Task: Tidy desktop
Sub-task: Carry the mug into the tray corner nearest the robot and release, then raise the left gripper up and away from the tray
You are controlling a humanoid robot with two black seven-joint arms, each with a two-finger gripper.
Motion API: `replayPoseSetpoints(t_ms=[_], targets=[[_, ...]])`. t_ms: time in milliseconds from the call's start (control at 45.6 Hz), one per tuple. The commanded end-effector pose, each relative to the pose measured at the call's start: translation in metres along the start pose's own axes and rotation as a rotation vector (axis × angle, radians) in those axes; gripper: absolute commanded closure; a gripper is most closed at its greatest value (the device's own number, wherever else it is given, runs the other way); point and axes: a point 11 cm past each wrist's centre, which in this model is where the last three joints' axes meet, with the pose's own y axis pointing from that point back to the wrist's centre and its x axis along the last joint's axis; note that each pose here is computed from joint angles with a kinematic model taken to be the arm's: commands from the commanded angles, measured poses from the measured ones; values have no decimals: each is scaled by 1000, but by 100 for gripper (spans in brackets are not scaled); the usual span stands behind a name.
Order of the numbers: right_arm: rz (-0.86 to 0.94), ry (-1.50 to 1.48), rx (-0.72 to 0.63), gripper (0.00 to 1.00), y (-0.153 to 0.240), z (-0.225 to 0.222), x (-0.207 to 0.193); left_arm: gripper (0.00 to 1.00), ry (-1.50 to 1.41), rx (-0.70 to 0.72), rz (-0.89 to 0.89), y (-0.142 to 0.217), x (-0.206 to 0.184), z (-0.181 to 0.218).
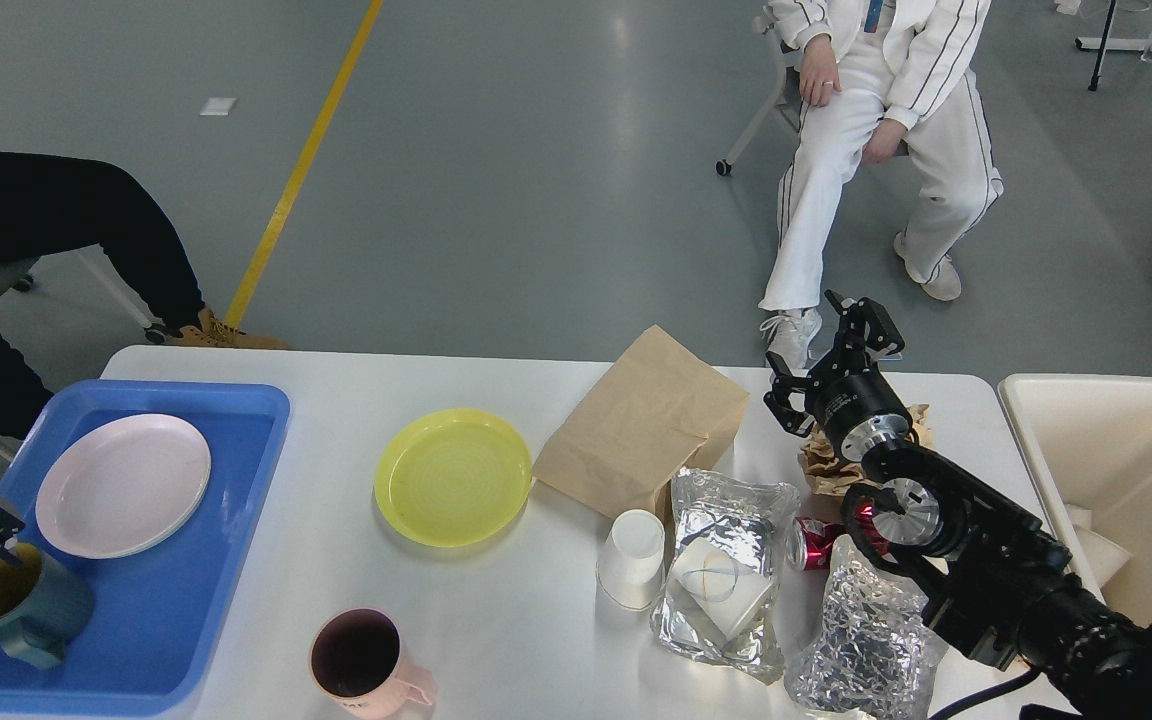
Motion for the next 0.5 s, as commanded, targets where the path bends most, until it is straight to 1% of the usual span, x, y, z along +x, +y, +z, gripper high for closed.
replayPoseSetpoints(t_ms=[0, 88, 197, 351, 482], targets=[[1, 0, 0, 0, 0, 0, 0, 5, -30, 1, 20, 24, 9, 9], [1, 0, 0, 0, 0, 0, 0, 4, -79, 28, 43, 48, 17, 21], [1, 0, 0, 0, 0, 0, 0, 4, -171, 43, 20, 70, 12, 54], [1, 0, 0, 0, 0, 0, 0, 4, -259, 25, 11, 85, 3, 95], [1, 0, 0, 0, 0, 0, 0, 4, -400, 68, 38, 94, -14, 147]])
